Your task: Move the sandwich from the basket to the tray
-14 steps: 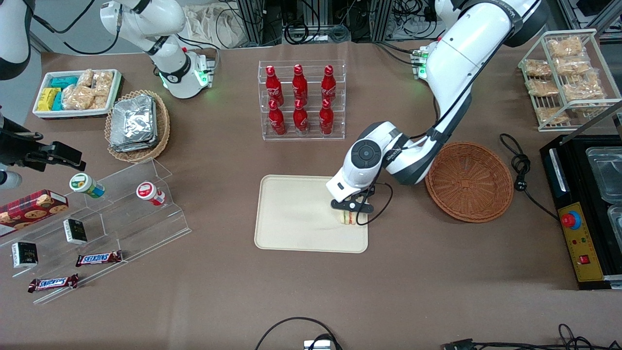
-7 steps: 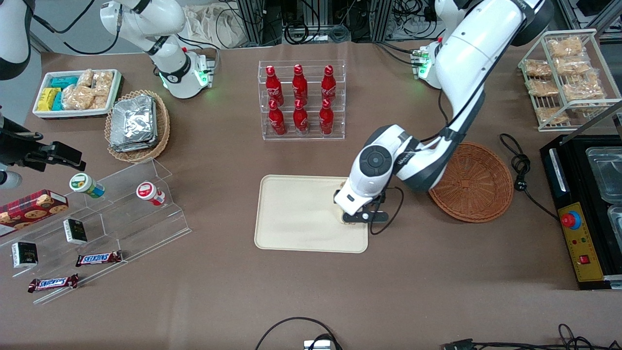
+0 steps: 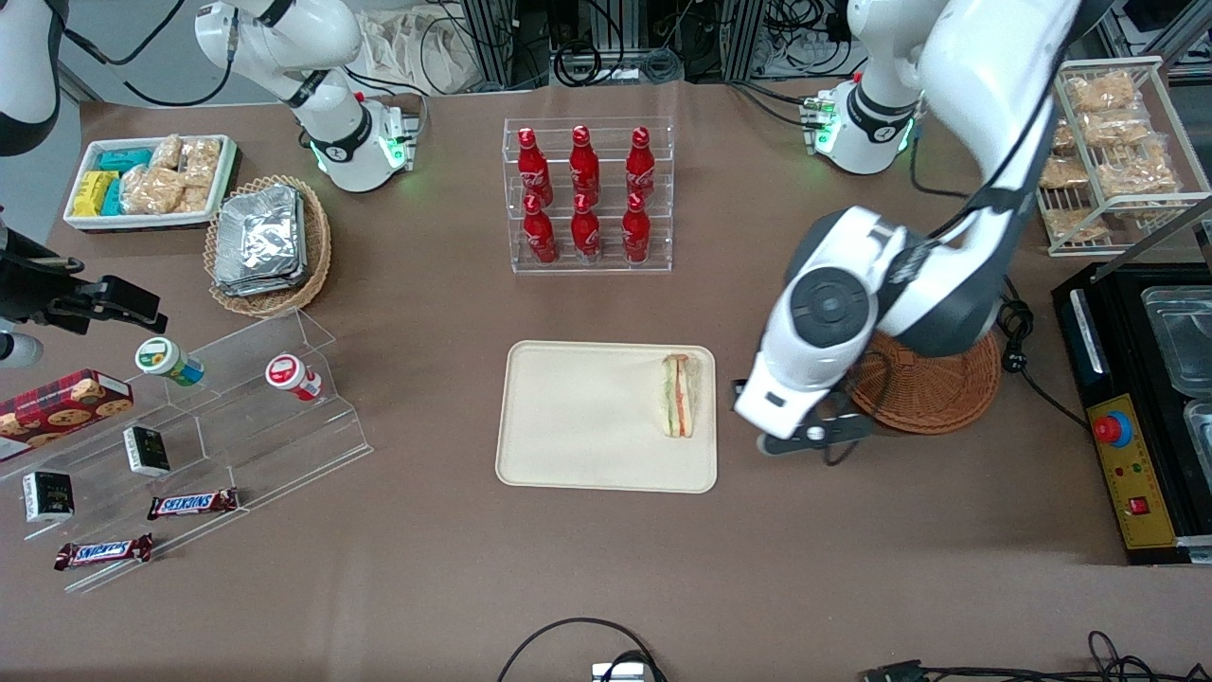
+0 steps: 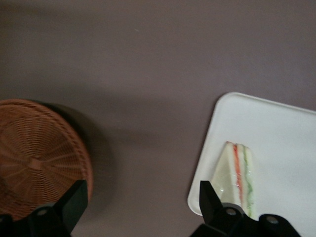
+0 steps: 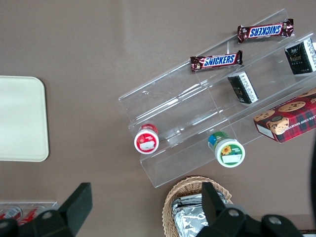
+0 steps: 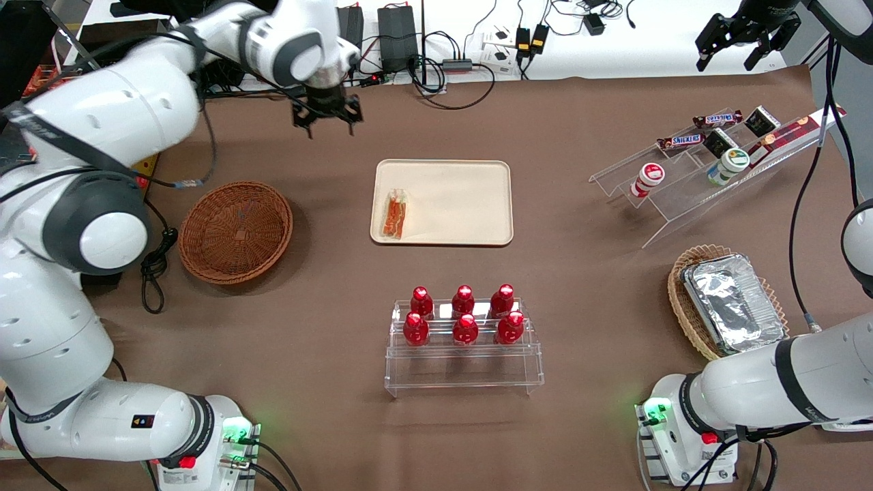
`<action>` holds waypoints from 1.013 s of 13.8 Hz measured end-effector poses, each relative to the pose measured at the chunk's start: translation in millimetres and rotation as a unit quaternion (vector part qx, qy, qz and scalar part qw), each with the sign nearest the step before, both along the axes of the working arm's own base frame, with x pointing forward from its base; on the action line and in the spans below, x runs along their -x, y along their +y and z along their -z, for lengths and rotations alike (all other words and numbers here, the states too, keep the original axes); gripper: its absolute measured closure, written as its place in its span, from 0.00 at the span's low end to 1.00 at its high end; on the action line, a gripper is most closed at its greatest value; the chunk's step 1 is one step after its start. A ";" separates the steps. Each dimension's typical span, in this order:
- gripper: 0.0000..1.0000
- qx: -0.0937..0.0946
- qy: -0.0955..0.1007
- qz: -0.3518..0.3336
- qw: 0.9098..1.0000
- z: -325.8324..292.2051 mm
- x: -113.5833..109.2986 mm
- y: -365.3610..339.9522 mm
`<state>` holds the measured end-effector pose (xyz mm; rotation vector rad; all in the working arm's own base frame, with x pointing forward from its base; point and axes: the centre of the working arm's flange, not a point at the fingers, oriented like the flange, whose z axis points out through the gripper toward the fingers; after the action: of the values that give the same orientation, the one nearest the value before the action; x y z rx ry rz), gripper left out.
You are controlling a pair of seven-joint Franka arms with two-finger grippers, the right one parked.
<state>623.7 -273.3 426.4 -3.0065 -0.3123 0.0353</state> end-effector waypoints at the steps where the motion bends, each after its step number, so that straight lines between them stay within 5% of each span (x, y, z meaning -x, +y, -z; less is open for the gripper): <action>1: 0.00 -0.005 -0.003 -0.012 1.000 -14.8 -1.6 16.7; 6: 0.00 -0.017 -0.001 -0.029 0.999 -51.9 2.8 51.4; 14: 0.00 0.030 0.020 0.029 0.999 -127.6 21.0 172.8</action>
<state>602.7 -100.5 554.0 -3.0683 -0.2239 0.1021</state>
